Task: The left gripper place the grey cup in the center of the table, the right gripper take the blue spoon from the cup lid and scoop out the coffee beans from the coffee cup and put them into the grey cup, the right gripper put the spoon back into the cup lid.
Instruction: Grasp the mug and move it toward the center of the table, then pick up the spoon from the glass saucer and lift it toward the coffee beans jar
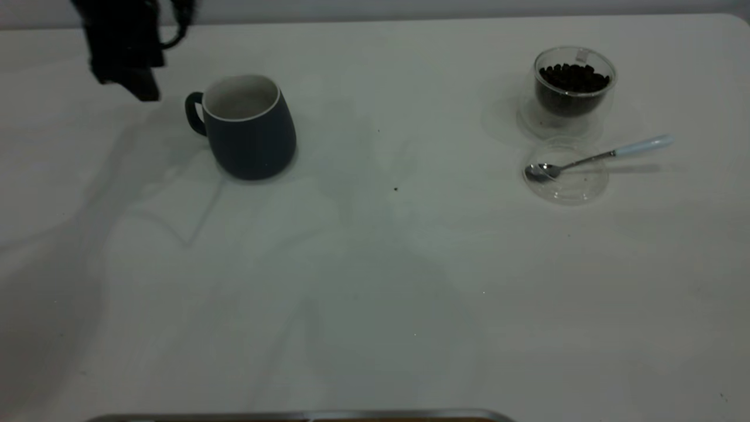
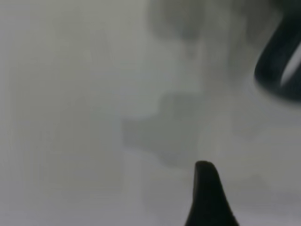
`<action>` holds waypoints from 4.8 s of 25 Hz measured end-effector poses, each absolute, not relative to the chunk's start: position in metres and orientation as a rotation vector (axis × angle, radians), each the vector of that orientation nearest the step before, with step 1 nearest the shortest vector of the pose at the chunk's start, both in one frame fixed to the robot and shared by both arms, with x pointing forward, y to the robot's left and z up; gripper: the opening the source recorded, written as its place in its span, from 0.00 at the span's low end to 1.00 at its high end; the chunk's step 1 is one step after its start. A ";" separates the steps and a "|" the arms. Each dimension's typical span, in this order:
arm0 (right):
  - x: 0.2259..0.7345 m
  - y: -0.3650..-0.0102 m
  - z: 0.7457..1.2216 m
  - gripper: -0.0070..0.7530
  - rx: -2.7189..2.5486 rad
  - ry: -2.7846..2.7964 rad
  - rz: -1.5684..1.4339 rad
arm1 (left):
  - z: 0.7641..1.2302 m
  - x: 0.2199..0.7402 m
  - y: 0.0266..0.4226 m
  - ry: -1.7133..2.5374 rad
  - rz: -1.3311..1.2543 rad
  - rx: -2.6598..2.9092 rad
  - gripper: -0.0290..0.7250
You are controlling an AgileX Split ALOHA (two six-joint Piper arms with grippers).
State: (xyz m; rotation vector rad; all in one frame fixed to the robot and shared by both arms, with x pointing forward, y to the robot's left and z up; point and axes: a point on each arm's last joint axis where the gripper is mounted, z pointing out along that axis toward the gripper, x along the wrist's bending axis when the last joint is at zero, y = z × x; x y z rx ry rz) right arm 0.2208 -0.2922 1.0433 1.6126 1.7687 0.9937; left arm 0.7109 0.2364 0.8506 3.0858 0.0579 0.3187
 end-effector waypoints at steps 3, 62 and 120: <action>0.221 -0.292 1.043 0.64 1.613 1.769 0.994 | 0.839 0.710 0.224 0.028 0.226 3.030 0.77; 0.221 -0.292 1.043 0.64 1.612 1.769 0.995 | 1.205 0.422 0.229 1.073 0.624 2.416 0.77; 0.223 -0.292 1.046 0.64 1.592 1.744 1.028 | 1.031 0.223 0.305 1.627 0.796 1.770 0.77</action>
